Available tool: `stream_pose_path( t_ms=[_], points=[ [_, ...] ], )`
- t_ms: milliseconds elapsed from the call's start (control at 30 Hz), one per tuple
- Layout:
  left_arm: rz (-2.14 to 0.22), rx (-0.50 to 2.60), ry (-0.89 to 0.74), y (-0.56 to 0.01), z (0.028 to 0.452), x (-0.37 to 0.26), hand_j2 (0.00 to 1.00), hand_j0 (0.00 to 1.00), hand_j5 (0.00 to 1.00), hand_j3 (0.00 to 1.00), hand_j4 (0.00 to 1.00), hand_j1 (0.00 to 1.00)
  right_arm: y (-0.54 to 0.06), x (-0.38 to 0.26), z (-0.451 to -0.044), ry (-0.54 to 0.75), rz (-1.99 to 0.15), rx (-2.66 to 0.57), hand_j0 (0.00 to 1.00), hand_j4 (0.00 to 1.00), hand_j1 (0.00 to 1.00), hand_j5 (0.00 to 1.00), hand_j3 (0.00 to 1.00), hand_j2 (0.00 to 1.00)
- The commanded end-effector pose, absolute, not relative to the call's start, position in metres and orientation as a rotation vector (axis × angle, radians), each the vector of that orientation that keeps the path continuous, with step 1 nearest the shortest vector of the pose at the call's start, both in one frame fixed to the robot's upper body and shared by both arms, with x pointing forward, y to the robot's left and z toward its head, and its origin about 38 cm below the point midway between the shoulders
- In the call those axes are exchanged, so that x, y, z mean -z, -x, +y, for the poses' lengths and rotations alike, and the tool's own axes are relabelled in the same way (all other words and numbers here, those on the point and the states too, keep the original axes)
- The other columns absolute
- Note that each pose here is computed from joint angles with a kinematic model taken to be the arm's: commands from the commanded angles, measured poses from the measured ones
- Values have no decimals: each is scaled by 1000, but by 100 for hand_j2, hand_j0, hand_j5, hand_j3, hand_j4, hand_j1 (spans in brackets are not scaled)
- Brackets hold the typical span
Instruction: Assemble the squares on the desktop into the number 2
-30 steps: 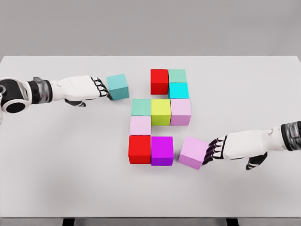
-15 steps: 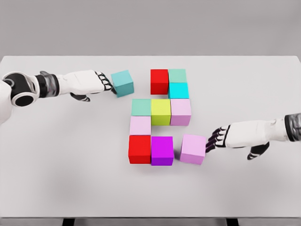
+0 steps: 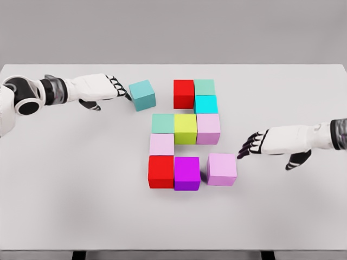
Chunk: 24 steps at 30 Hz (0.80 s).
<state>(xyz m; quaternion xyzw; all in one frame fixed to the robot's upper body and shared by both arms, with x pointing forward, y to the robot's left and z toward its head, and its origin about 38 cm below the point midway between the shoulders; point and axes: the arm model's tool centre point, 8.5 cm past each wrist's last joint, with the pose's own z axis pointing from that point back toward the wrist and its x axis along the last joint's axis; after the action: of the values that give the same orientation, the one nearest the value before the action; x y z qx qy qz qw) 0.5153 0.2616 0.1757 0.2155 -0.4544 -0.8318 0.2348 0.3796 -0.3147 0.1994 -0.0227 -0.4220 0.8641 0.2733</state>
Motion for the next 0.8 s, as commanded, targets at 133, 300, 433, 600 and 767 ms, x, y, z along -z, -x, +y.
stream_pose_path(
  t_ms=[133,300,433,600,767],
  points=[
    [-1236,2241,-594,-530,256,-175,89,89,89,89,89,89,-390,-195,-312,64,-1142,-2304,100,100,100,100,100,100],
    [-1231,2232,-596,-534,255,-175,90,90,90,90,90,90,-388,-196,-309,56,-1147,-2311,100,100,100,100,100,100],
    [-1224,2219,-608,-538,257,-178,90,90,90,90,90,90,-387,-194,-308,51,-1147,-2314,100,100,100,100,100,100],
    [-1211,2203,-608,-542,258,-176,90,90,90,90,90,90,-383,-192,-298,24,-1160,-2336,100,100,100,100,100,100],
    [-1210,2192,-615,-548,255,-180,93,93,93,93,93,93,-384,-194,-297,26,-1164,-2334,100,100,100,100,100,100]
  ],
)
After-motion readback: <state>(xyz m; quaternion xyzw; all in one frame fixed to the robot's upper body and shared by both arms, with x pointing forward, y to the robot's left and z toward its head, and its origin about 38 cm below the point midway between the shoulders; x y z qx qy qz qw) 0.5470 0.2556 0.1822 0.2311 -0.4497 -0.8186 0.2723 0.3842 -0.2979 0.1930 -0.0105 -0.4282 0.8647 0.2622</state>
